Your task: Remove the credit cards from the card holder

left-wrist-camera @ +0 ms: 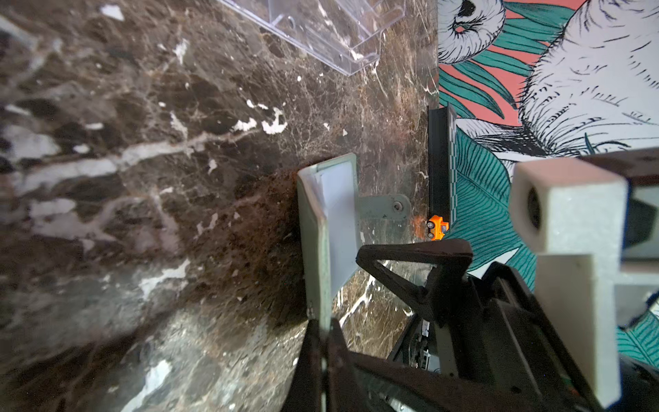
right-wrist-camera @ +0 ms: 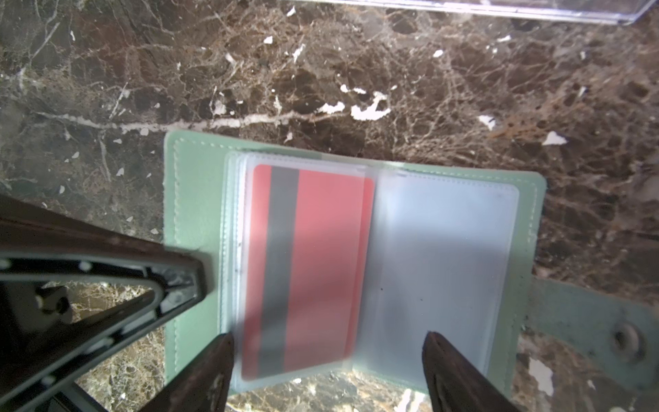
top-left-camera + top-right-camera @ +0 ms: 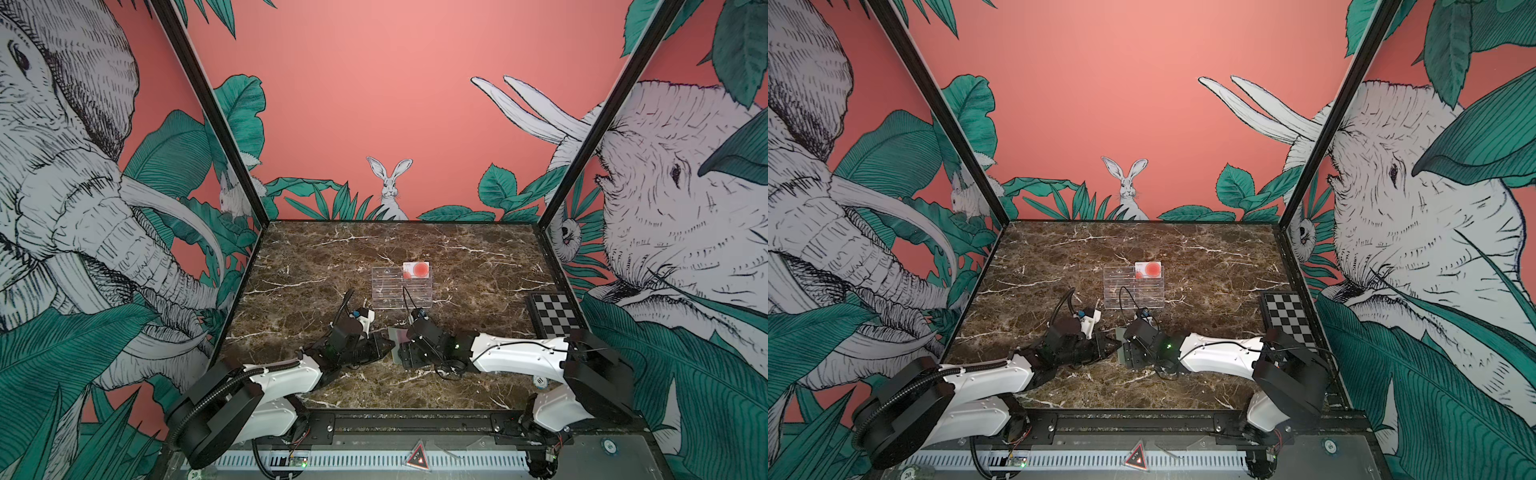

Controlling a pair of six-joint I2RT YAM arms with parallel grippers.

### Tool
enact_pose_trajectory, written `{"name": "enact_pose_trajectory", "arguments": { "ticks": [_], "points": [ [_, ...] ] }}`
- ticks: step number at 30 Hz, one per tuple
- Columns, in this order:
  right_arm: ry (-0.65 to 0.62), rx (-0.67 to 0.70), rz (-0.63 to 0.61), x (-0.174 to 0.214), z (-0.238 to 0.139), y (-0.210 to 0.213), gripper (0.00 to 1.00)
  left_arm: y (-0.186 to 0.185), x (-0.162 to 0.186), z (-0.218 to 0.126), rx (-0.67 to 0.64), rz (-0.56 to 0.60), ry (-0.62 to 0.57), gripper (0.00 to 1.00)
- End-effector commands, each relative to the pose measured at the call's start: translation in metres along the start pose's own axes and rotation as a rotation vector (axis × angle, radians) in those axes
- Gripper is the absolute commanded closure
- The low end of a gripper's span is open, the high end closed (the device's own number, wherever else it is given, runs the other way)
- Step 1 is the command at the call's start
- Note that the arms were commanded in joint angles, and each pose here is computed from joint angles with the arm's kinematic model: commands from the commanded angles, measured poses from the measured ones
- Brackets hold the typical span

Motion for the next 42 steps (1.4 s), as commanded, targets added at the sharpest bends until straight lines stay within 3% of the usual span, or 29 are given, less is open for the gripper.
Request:
{"name": "enact_pose_trajectory", "arguments": {
  "ticks": [1,28,35,42],
  "points": [
    [-0.037,0.023,0.001,-0.008,-0.004,0.0,0.19,-0.001,0.002,-0.002,0.008,0.019,0.001,1.0],
    [-0.074,0.049,0.002,-0.011,-0.014,-0.01,0.18,0.01,0.008,0.0,-0.038,0.054,0.027,1.0],
    [-0.09,0.099,0.02,-0.008,-0.022,-0.03,0.18,0.014,0.009,0.0,-0.066,0.072,0.038,1.0],
    [-0.113,-0.015,0.002,-0.012,-0.031,-0.019,0.18,0.011,0.008,0.002,-0.067,0.082,0.051,1.0]
  ]
}}
Point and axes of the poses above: each gripper's point midway between its finger pads, its own z axis out along the fingers, its own y axis along the line the jaws close on, x = y × z, the point moved 2 cm from there along -z, back along the fingers
